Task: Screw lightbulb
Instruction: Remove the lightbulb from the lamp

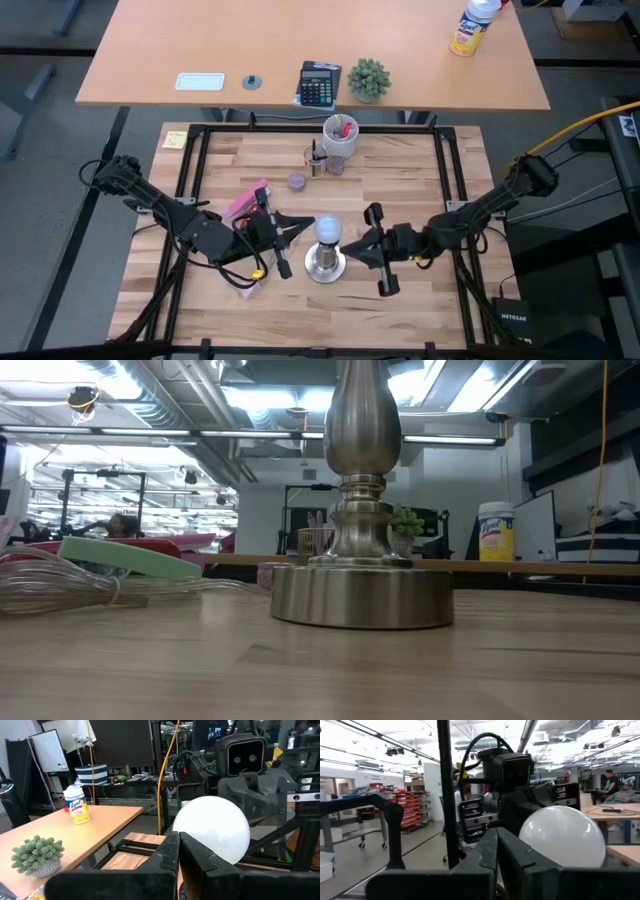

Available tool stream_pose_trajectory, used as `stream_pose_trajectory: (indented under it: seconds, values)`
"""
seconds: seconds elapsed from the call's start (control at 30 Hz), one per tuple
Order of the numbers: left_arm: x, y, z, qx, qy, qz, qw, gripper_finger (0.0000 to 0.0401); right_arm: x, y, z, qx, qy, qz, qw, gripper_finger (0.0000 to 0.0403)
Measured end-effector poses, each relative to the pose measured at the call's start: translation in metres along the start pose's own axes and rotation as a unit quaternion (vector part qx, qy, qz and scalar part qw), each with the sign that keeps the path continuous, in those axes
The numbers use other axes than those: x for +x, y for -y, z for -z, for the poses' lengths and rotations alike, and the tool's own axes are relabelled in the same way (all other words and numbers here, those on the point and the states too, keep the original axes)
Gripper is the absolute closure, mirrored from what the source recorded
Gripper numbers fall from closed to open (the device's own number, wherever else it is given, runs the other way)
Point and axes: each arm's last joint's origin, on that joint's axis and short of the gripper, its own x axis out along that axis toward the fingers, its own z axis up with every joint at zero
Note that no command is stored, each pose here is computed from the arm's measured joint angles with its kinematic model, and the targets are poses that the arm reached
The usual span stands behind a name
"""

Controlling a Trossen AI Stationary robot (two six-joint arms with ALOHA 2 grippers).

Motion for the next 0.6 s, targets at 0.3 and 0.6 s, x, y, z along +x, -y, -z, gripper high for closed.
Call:
stream_pose_trajectory:
  seconds: [0.3, 0.6]
  values:
    - [-0.002, 0.002, 0.0, -0.002, 0.0, 0.006, 1.0, 0.0398, 0.001, 0.006, 0.002, -0.017, -0.01, 0.046, 0.999, 0.0389]
    - [-0.005, 0.004, 0.0, -0.006, 0.001, 0.02, 1.0, 0.0398, 0.004, 0.015, 0.003, -0.019, -0.012, 0.059, 0.998, 0.0389]
